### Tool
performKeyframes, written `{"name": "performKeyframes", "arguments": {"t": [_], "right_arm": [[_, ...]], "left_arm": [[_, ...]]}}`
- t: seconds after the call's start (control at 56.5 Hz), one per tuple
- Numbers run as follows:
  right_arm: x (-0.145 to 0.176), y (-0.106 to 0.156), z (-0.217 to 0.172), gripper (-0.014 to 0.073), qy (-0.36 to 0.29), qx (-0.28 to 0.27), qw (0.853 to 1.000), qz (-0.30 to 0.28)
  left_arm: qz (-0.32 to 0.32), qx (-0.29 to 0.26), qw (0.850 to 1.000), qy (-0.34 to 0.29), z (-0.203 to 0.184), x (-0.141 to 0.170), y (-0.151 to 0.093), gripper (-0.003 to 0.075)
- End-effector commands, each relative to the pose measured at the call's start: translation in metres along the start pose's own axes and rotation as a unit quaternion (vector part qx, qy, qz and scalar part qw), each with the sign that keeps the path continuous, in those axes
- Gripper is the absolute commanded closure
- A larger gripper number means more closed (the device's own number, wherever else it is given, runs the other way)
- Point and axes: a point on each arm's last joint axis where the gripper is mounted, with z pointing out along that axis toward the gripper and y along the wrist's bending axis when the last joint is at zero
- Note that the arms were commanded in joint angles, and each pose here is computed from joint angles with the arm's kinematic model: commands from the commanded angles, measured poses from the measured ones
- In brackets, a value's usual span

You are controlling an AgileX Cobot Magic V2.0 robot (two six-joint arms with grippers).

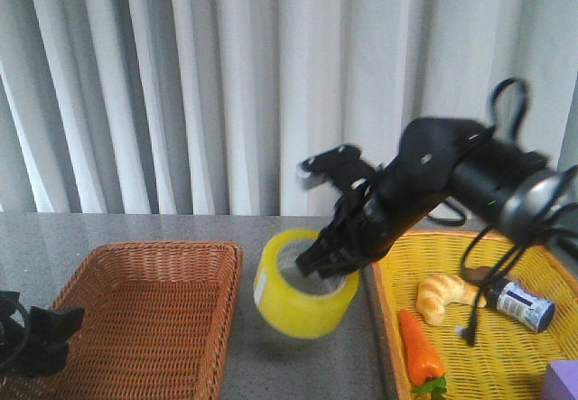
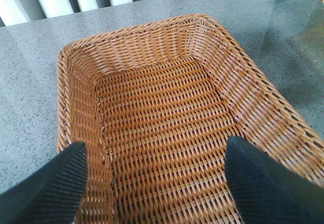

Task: Transfer tape with both arms
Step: 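Grasp the tape roll rim with the right gripper and lift it out, then lower the tape roll onto the table between the baskets and release, then raise the right gripper away from the tape roll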

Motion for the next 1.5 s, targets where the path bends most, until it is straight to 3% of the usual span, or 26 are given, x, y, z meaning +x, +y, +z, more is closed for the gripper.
{"name": "performKeyframes", "arguments": {"t": [0.0,0.301,0.778,0.973,1.238,1.486], "right_arm": [[-0.013,0.003,-0.013,0.0601,-0.043,0.032,0.999,0.005],[0.0,0.0,0.035,0.0599,0.029,0.036,0.999,-0.006],[0.009,-0.008,0.062,0.0554,0.071,0.062,0.995,-0.023],[0.009,-0.007,0.063,0.043,0.068,0.055,0.996,-0.017],[-0.007,-0.004,0.046,0.0134,0.023,0.044,0.999,0.003],[-0.023,-0.002,0.001,0.0115,-0.046,0.054,0.998,0.002]], "left_arm": [[-0.008,-0.011,0.999,-0.044,-0.008,-0.017,0.001,0.0186],[-0.008,-0.011,0.999,-0.044,-0.008,-0.017,0.001,0.0186],[-0.008,-0.011,0.999,-0.044,-0.008,-0.017,0.001,0.0186],[-0.008,-0.007,0.999,-0.039,-0.008,-0.016,0.0,0.0186],[-0.008,-0.006,0.999,-0.037,-0.008,-0.016,0.0,0.0186],[-0.008,-0.003,0.999,-0.035,-0.008,-0.015,-0.001,0.0186]]}}
